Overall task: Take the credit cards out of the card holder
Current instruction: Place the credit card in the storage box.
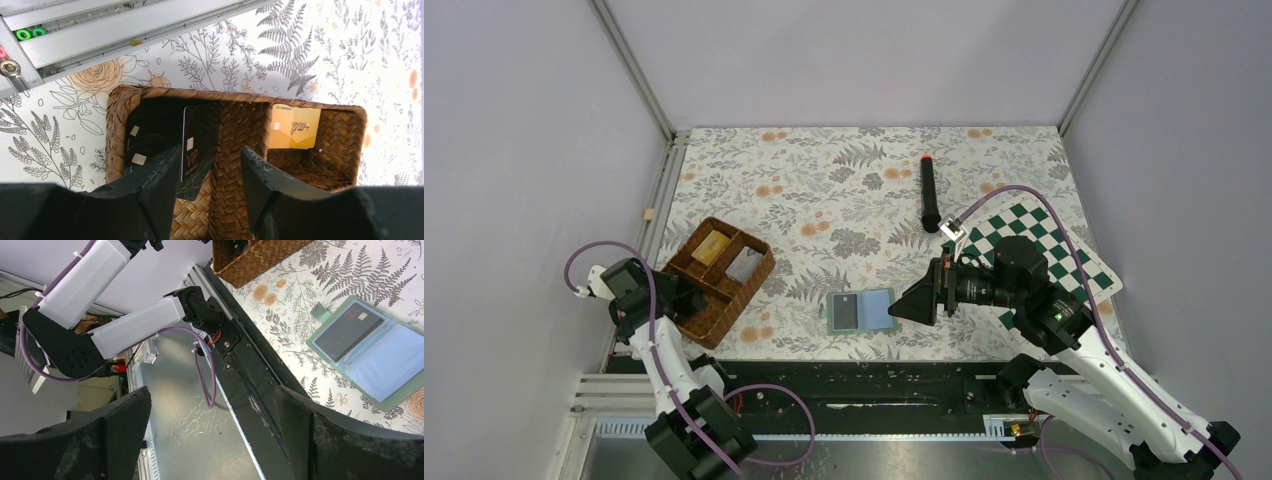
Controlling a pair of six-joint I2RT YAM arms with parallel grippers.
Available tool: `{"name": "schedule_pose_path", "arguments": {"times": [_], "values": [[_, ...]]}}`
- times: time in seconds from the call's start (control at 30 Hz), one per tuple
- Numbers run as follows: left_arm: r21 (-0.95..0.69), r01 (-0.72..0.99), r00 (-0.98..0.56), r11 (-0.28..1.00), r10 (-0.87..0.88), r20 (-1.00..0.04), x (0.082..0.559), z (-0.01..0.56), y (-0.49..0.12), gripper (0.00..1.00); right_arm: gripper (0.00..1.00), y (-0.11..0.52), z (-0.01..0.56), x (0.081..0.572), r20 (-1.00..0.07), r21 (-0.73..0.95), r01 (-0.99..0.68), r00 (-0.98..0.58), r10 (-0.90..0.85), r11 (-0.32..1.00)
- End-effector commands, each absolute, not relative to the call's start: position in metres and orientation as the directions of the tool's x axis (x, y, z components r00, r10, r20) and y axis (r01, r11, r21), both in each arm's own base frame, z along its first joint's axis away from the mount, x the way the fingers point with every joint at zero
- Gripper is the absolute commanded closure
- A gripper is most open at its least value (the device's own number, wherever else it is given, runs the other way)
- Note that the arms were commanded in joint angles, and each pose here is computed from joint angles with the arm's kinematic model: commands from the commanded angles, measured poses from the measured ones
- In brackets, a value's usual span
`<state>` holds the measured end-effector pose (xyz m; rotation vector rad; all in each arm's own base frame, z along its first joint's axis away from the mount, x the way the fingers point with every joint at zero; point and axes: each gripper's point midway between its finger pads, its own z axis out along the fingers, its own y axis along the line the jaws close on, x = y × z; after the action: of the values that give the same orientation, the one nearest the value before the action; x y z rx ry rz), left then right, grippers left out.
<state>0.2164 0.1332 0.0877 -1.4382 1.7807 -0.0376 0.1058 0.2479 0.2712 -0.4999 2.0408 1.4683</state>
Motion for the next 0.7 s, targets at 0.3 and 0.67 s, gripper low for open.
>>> {"name": "schedule_pose_path", "arguments": {"times": [0.3, 0.67], "values": [[-0.525, -0.785, 0.084, 0.329, -0.784, -0.616, 0.224, 0.139, 0.151, 0.4, 0.01, 0.249, 0.263, 0.11, -0.606, 0.752, -0.553, -0.794, 0.045, 0.358], [-0.683, -0.441, -0.146, 0.582, -0.797, -0.586, 0.269, 0.202, 0.057, 0.39, 0.04, 0.225, 0.205, 0.169, -0.631, 0.597, -0.403, -0.77, 0.096, 0.694]]}}
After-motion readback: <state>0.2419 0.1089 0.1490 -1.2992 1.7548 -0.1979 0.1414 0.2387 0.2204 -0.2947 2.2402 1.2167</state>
